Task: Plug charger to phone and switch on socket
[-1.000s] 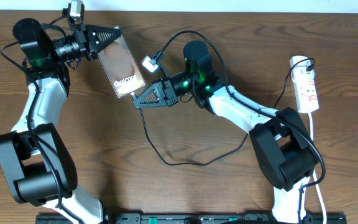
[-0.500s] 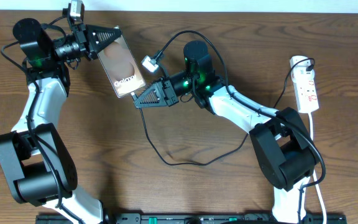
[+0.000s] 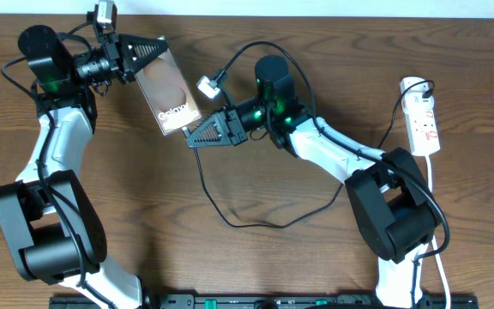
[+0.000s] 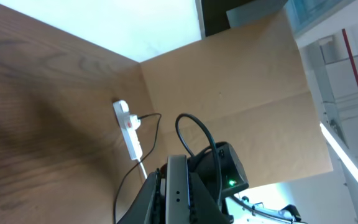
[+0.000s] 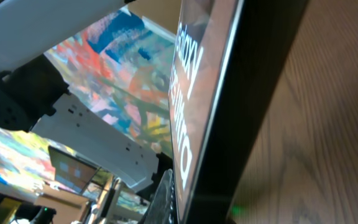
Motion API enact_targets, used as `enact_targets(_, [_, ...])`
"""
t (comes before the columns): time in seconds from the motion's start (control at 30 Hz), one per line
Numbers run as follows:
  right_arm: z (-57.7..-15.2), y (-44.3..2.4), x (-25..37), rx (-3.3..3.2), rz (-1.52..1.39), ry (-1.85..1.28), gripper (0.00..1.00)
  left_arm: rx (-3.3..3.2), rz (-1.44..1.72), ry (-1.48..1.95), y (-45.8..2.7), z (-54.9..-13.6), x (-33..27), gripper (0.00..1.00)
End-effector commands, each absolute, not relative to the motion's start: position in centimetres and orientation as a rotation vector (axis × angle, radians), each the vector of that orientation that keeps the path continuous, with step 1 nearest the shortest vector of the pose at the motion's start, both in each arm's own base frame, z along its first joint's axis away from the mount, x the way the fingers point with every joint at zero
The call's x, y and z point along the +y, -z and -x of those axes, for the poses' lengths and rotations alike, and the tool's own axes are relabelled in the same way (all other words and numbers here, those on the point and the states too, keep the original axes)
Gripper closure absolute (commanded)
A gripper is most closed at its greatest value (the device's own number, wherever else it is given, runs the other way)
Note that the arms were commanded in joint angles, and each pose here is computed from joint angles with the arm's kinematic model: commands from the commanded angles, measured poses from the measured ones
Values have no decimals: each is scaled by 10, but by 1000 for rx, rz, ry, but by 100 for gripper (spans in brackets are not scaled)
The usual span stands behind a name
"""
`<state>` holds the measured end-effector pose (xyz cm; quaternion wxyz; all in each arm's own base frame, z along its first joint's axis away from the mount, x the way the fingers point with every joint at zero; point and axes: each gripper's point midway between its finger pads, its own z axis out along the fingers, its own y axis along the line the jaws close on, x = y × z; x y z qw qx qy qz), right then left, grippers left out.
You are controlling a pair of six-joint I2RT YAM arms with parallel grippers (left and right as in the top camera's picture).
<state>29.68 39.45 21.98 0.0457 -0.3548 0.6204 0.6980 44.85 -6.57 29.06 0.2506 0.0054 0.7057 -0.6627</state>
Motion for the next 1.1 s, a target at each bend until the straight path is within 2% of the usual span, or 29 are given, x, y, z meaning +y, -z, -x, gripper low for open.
enact_targets(0.0, [-307,-220,392,1904,1039,-2108,99,1922,-95,1812,-299,-437,-70,93])
enact_targets(1.07, [-323,-217,396,1948,920,-2055,99,1907,-152,1788,-299,-435,-70,93])
